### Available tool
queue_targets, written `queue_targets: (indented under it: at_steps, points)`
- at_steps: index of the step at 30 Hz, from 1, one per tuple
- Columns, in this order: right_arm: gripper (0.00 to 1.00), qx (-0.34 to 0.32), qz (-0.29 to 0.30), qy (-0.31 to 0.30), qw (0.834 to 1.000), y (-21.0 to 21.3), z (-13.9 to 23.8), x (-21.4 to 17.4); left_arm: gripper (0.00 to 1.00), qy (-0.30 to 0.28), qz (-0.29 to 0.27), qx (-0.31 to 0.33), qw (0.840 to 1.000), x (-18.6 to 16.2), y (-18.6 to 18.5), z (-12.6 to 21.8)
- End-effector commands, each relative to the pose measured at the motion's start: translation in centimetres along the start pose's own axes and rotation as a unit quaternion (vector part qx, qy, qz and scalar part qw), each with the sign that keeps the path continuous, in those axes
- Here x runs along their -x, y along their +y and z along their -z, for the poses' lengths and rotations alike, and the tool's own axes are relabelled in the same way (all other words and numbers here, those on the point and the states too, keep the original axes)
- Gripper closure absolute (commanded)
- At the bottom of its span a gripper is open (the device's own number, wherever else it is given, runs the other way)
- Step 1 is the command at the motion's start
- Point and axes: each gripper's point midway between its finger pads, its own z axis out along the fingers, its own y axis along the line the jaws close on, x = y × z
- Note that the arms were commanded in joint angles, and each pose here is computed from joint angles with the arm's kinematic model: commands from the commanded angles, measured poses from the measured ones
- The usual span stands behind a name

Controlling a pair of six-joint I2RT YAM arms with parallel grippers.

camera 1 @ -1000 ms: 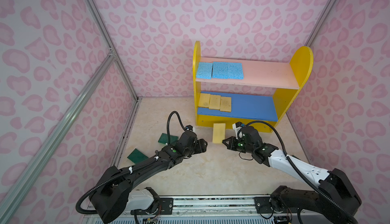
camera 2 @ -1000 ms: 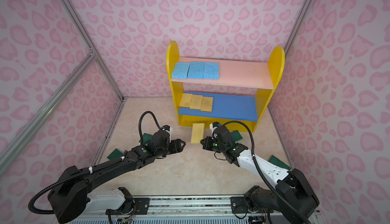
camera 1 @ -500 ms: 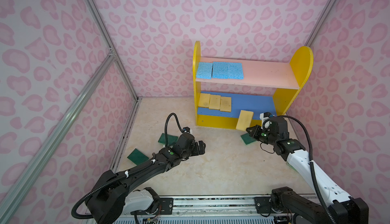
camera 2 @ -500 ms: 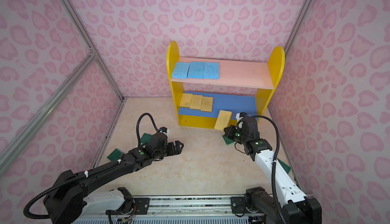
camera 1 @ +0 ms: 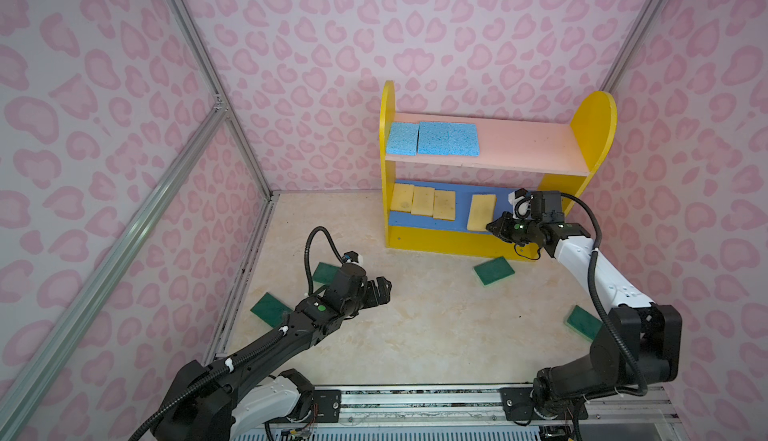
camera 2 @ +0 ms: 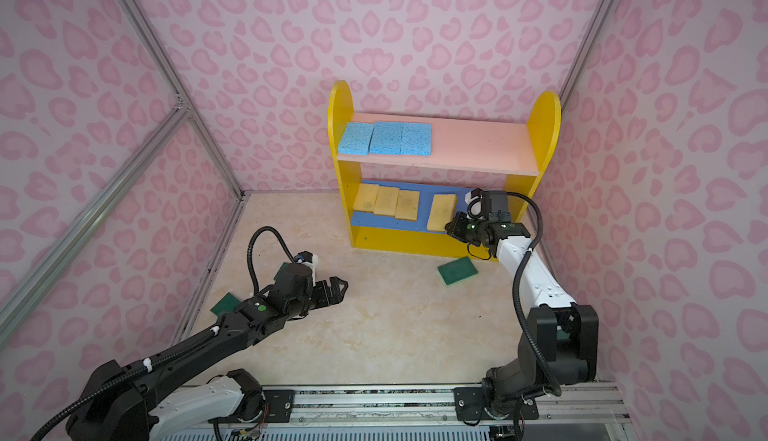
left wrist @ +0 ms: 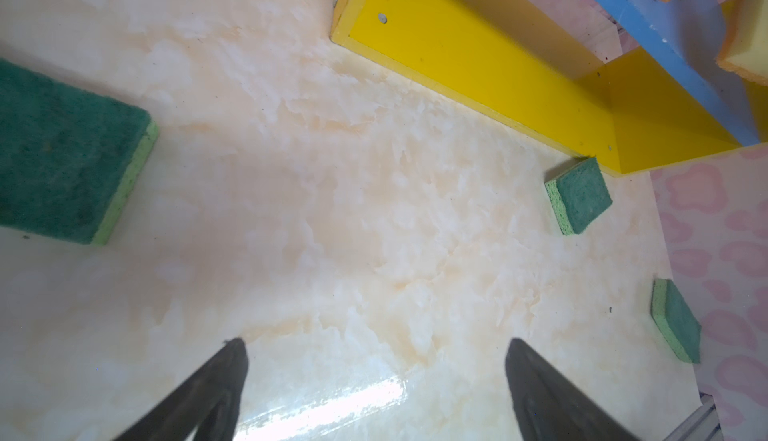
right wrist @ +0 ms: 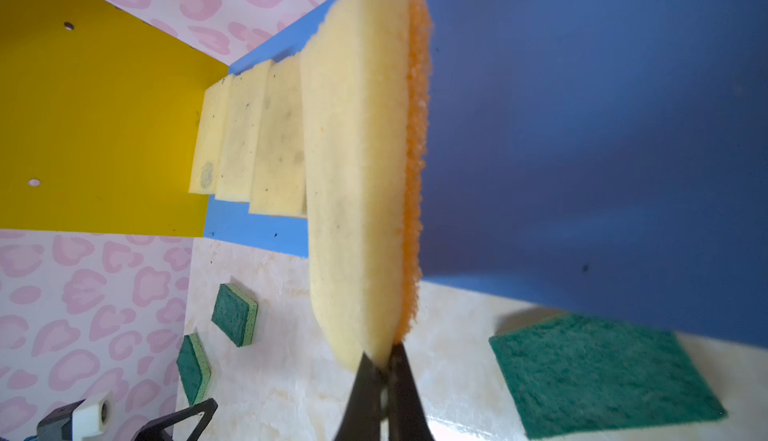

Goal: Place and organize the cleaning sponges onto the shelf
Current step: 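Carry the yellow sponge with the right gripper onto the blue lower shelf, then set the yellow sponge upright beside the other three and open the right gripper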

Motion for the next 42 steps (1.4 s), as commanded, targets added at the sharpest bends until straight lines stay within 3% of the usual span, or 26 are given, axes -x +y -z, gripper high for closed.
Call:
queue_targets:
  at_steps: [1,11,21,26,42]
  points:
    - [0.98,0.013,0.015,0.036,0.999,0.3,-1.0,-0.1,0.02,0.014,-0.002,0.000,1.000,-0.6,0.6,0.2]
    - [0.95,0.012,0.019,0.087,0.996,-0.6,-4.5,2.3,0.02,0.012,0.018,0.009,1.000,0.3,2.4,0.4]
    - [0.95,0.040,0.020,0.135,0.990,-1.0,-6.5,1.8,0.01,0.005,0.026,0.027,0.999,1.3,3.5,0.3]
    - [0.93,0.057,0.025,0.138,0.989,-0.2,-6.4,1.7,0.01,0.002,0.028,0.031,0.999,1.7,3.7,0.3]
    - [0.89,0.023,0.007,0.117,0.993,-1.0,-5.6,1.6,0.01,0.001,0.033,0.031,0.999,1.6,3.9,0.5]
